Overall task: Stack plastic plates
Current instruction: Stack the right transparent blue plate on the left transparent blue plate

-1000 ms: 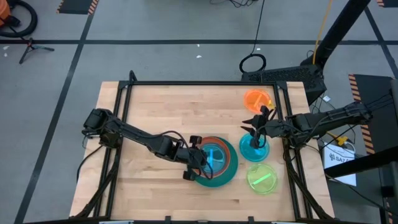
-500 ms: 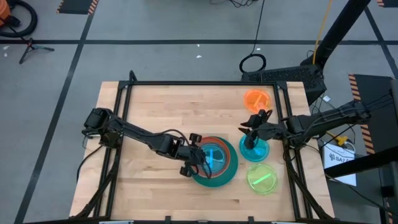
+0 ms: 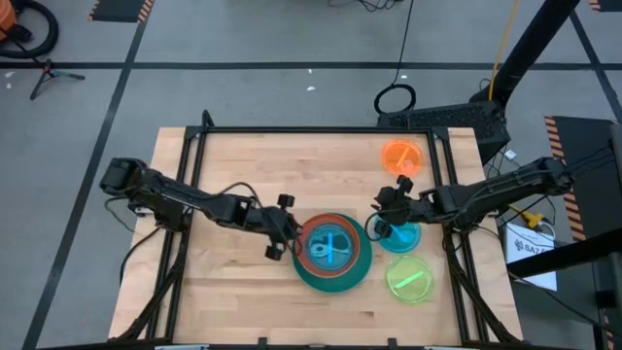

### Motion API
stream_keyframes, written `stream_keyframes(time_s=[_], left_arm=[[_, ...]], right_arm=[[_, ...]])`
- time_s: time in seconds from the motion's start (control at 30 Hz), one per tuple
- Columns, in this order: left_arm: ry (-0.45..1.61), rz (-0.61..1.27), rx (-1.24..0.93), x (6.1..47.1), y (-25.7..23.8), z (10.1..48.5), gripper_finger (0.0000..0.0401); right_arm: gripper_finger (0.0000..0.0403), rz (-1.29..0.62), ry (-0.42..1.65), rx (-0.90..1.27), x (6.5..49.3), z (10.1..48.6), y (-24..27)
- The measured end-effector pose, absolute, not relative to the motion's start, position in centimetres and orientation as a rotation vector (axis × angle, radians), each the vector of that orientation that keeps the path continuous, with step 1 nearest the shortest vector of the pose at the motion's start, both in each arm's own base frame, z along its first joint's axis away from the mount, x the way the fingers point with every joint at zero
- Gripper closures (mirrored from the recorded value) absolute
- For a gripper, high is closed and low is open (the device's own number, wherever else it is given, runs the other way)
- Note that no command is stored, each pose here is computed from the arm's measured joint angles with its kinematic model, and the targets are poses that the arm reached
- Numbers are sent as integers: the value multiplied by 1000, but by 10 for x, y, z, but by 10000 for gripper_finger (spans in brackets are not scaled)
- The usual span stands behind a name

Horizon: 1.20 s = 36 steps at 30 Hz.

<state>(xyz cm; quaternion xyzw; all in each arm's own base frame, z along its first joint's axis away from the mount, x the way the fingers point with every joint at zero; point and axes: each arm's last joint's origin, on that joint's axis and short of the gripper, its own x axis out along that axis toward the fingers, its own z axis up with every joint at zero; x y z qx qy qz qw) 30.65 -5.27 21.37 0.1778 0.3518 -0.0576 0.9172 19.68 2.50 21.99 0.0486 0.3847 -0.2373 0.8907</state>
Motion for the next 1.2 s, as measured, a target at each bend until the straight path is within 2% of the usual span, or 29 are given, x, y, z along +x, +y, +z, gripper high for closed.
stream_keyframes(time_s=[0.2,0.43,0.63,0.9,1.2], left_arm=[[540,-58,409,292,-33,257,316],[446,29,369,270,-13,289,317],[550,160,303,245,-1,295,320],[482,185,318,225,-1,281,320],[402,253,231,208,3,295,320]], right_arm=[[305,-450,942,181,198,236,11],[305,-388,1234,161,195,229,-4],[305,-241,1477,99,190,215,-14],[305,-112,1421,4,204,208,-34],[300,-28,1389,-168,219,197,-45]])
